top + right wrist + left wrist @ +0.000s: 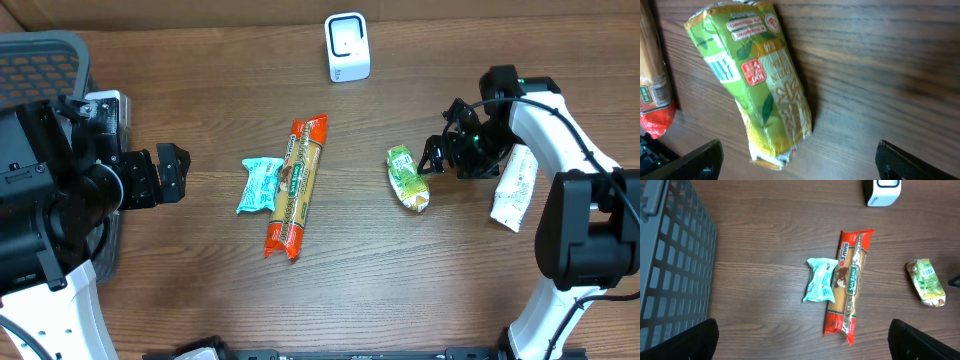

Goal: Scan the item barcode

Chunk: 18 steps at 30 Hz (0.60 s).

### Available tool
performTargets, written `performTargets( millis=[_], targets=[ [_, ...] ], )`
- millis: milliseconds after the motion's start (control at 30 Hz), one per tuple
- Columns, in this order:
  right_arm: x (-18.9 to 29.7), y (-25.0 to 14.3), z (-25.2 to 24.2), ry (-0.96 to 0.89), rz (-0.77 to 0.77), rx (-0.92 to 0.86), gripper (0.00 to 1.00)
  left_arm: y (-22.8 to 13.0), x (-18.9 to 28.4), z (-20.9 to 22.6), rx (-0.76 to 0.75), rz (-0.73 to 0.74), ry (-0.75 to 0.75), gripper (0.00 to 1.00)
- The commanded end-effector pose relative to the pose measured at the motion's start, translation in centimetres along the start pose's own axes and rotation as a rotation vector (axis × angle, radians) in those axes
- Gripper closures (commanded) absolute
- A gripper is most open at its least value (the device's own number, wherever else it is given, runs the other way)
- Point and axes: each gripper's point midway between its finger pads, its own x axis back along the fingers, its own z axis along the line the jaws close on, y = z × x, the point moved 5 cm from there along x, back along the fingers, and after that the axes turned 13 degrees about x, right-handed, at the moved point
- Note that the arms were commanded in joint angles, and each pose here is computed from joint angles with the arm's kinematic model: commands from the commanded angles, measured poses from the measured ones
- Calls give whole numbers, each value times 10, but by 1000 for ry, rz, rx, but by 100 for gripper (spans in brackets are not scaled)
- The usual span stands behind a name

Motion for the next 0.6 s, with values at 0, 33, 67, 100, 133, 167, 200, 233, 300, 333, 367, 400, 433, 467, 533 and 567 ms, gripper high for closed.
performTargets(
  millis=[0, 33, 67, 100, 133, 167, 200, 233, 300, 333, 367, 400, 433, 467, 533, 567],
  targets=[
    [-8, -4, 11, 87, -36, 52, 3, -1, 0, 0, -15, 1, -9, 1],
    [-16, -7, 13, 109, -38, 59, 4, -1, 0, 0, -15, 1, -10, 0],
    [-20, -10, 14, 130, -39, 71, 4, -1, 0, 0, -15, 1, -10, 0],
    [-23, -13, 15, 148, -38, 74, 5, -1, 0, 0, -15, 1, -9, 0],
    [-26, -16, 17, 169, -33, 82, 7, -1, 0, 0, -15, 1, -9, 1],
    [-28, -19, 18, 184, -29, 81, 8, -1, 0, 0, -15, 1, -9, 0],
    [-30, -21, 18, 191, -27, 78, 10, -1, 0, 0, -15, 1, -9, 1],
    [-33, -23, 18, 203, -29, 75, 12, -1, 0, 0, -15, 1, -10, 0],
    [-38, -25, 20, 230, -43, 76, 18, -1, 0, 0, -15, 1, -9, 0],
    [-40, -25, 20, 242, -50, 77, 21, -1, 0, 0, -15, 1, -10, 0],
    [-42, -26, 20, 251, -57, 78, 25, -1, 0, 0, -15, 1, -10, 1],
    [-45, -26, 19, 248, -62, 72, 29, -1, 0, 0, -15, 1, -9, 0],
    [-47, -27, 18, 247, -67, 71, 33, -1, 0, 0, -15, 1, -9, 0],
    [-49, -27, 17, 245, -71, 63, 38, -1, 0, 0, -15, 1, -10, 1],
    [-50, -26, 16, 246, -79, 47, 54, -1, 0, 0, -15, 1, -9, 0],
    [-50, -25, 16, 247, -82, 42, 60, -1, 0, 0, -15, 1, -9, 1]
  ],
)
